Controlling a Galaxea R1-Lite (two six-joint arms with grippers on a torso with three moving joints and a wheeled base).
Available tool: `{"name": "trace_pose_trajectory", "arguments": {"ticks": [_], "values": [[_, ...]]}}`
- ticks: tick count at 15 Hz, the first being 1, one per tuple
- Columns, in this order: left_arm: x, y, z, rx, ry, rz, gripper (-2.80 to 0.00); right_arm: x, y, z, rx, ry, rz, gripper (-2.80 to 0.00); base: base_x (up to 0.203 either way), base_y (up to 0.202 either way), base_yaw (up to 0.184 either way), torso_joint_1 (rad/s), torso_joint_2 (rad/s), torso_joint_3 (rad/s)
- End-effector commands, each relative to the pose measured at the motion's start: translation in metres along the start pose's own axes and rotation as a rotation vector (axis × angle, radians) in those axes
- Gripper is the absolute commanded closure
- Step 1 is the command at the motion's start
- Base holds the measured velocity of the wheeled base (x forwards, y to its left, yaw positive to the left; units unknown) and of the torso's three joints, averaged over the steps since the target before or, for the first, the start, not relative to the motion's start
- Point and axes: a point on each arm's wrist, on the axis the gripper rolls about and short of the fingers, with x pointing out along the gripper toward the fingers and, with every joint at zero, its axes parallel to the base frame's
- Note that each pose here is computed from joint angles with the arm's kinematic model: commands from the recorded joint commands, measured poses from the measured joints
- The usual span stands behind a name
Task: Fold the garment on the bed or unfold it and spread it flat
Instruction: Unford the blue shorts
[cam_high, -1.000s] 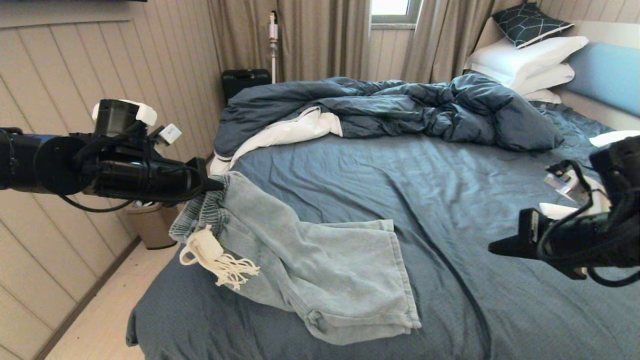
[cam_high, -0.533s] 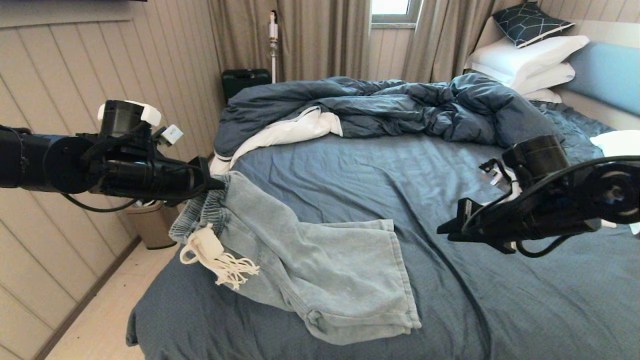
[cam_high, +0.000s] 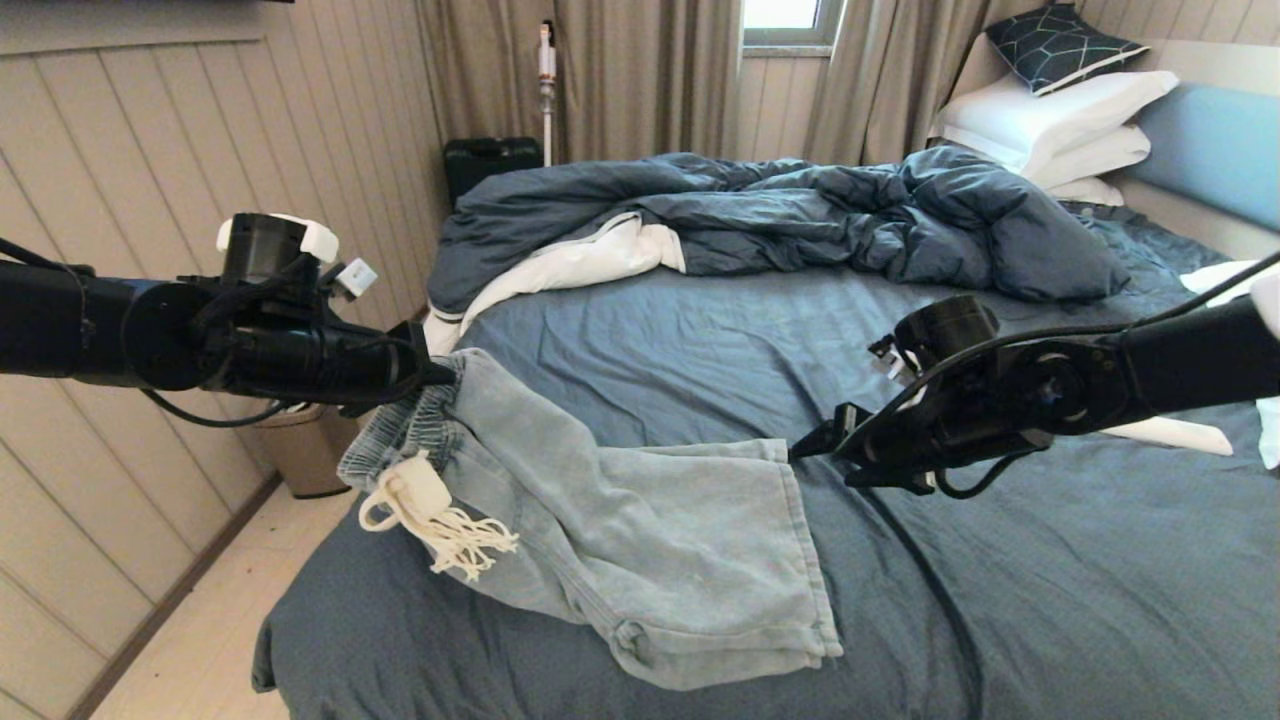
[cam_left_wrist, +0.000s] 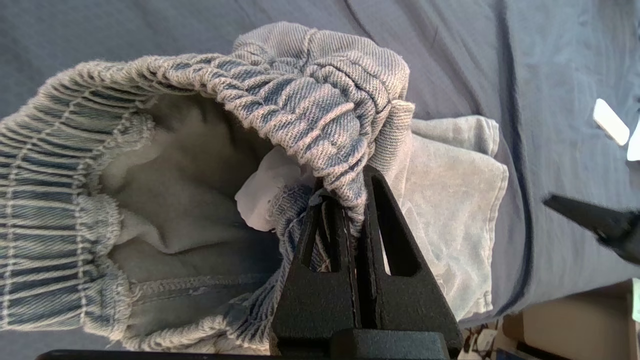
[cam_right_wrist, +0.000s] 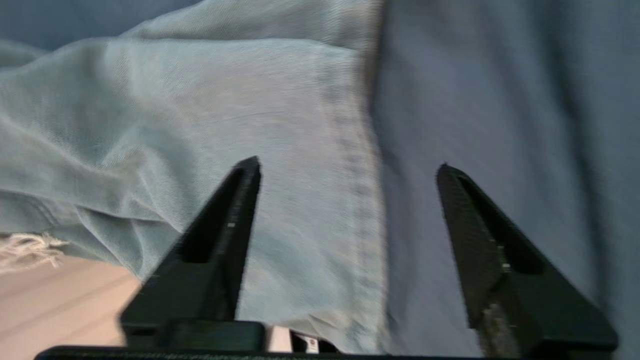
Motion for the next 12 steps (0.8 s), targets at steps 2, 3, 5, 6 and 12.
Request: {"name": "trace_pose_trajectory", "arguments": {"ticks": [2, 3, 5, 6, 12], "values": [[0.009, 0.001, -0.004, -0.004, 0.025, 0.000, 0.00, 0.026, 0.004, 0.004, -0.021, -0.022, 0.029, -2.80, 0.000, 0.000, 0.000, 0.000, 0.00, 0.000], [0.010, 0.000, -0.002, -0.002, 0.019, -0.003, 0.00, 0.030, 0.008, 0.002, -0.029, -0.021, 0.038, -2.80, 0.000, 0.000, 0.000, 0.000, 0.00, 0.000], [0.014, -0.004, 0.000, 0.005, 0.016, -0.015, 0.00, 0.041, 0.009, 0.000, -0.034, -0.002, 0.036, -2.80, 0.000, 0.000, 0.000, 0.000, 0.00, 0.000], [0.016, -0.007, 0.000, 0.010, 0.018, -0.021, 0.00, 0.046, 0.009, -0.001, -0.037, 0.005, 0.034, -2.80, 0.000, 0.000, 0.000, 0.000, 0.00, 0.000], [0.026, -0.005, -0.001, 0.009, 0.021, 0.007, 0.00, 0.056, 0.018, 0.000, -0.054, 0.011, 0.049, -2.80, 0.000, 0.000, 0.000, 0.000, 0.00, 0.000]]}}
